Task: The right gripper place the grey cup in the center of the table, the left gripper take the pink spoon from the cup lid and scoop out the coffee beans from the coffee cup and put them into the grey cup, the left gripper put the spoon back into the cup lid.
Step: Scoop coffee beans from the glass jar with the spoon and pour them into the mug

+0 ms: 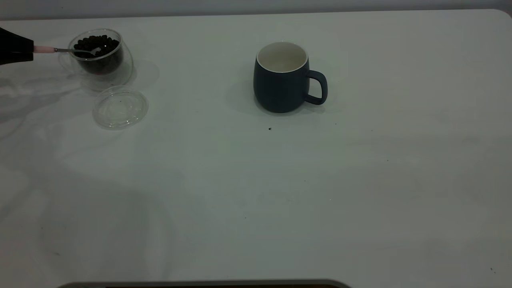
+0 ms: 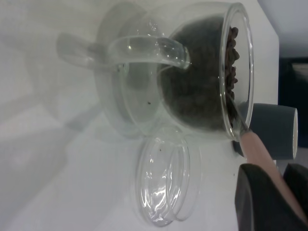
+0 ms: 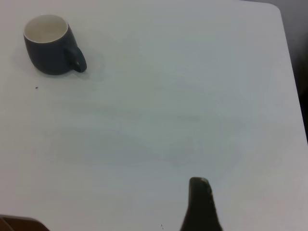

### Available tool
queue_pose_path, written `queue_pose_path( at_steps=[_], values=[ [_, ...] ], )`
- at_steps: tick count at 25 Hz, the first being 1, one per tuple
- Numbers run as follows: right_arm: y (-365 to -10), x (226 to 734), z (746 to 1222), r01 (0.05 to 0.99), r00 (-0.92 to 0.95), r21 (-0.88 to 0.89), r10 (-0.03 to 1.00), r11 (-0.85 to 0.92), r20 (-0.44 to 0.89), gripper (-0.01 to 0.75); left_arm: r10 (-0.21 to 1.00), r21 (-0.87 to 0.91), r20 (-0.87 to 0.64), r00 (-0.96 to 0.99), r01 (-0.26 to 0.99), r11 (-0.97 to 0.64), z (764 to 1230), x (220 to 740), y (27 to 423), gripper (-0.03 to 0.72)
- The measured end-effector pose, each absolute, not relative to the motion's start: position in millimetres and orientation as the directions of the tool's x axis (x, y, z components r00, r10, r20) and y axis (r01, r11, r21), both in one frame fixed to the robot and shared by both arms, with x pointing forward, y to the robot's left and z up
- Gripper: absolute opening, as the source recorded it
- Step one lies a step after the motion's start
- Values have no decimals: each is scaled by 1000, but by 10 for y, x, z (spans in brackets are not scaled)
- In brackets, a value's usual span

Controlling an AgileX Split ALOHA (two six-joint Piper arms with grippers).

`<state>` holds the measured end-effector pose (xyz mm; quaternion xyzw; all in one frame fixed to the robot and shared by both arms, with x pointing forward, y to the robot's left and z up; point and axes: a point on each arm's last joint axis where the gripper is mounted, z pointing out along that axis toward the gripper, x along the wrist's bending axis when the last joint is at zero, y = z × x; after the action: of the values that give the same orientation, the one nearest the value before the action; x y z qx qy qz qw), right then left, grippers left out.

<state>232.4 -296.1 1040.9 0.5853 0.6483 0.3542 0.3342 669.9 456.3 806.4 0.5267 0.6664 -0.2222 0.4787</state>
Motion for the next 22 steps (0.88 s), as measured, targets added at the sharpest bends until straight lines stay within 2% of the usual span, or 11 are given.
queue_pose_path(
  at_steps=[22],
  values=[
    [-2961,2324,10409,522,-92,850,996,64,-19,590,470,196,-882,-6,905,378,8076,6705,4590,134]
  ],
)
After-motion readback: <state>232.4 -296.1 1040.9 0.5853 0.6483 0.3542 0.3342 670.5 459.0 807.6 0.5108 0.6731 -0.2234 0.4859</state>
